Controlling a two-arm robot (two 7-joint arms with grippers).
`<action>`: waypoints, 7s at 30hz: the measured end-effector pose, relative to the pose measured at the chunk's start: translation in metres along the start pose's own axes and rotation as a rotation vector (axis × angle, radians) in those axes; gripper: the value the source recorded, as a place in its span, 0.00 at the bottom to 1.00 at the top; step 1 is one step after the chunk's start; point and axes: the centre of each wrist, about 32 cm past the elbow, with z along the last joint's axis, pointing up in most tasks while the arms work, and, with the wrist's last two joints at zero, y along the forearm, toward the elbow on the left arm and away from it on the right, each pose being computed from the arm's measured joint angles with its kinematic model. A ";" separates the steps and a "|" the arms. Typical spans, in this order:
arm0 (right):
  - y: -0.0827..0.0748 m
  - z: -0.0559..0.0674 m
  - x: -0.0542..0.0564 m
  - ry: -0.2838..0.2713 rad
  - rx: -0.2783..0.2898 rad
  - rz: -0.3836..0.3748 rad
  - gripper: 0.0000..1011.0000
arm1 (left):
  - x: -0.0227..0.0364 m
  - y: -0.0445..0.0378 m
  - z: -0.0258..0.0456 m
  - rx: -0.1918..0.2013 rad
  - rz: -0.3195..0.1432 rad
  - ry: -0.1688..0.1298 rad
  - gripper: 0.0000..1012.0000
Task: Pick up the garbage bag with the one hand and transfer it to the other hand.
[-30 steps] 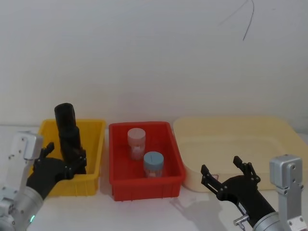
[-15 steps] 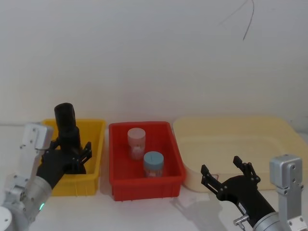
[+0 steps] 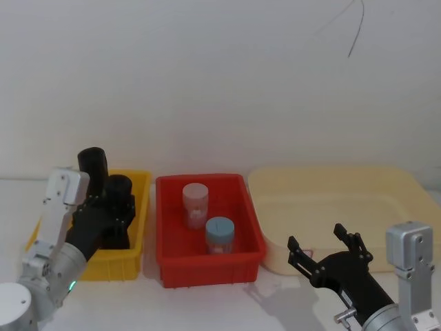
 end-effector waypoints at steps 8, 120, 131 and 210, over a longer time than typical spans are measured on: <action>0.000 0.000 0.000 0.000 0.000 0.000 0.99 | -0.0034 -0.0009 0.0132 -0.043 0.033 -0.006 0.49; 0.005 0.006 -0.007 0.025 0.023 0.042 0.99 | -0.1165 -0.0791 0.0700 -0.049 -0.796 0.250 0.48; 0.011 0.005 -0.009 0.034 0.020 0.057 0.99 | -0.1162 -0.0794 0.0700 -0.050 -0.797 0.249 0.48; 0.053 0.009 0.081 0.006 -0.034 -0.153 0.54 | -0.1161 -0.0796 0.0701 -0.050 -0.798 0.248 0.99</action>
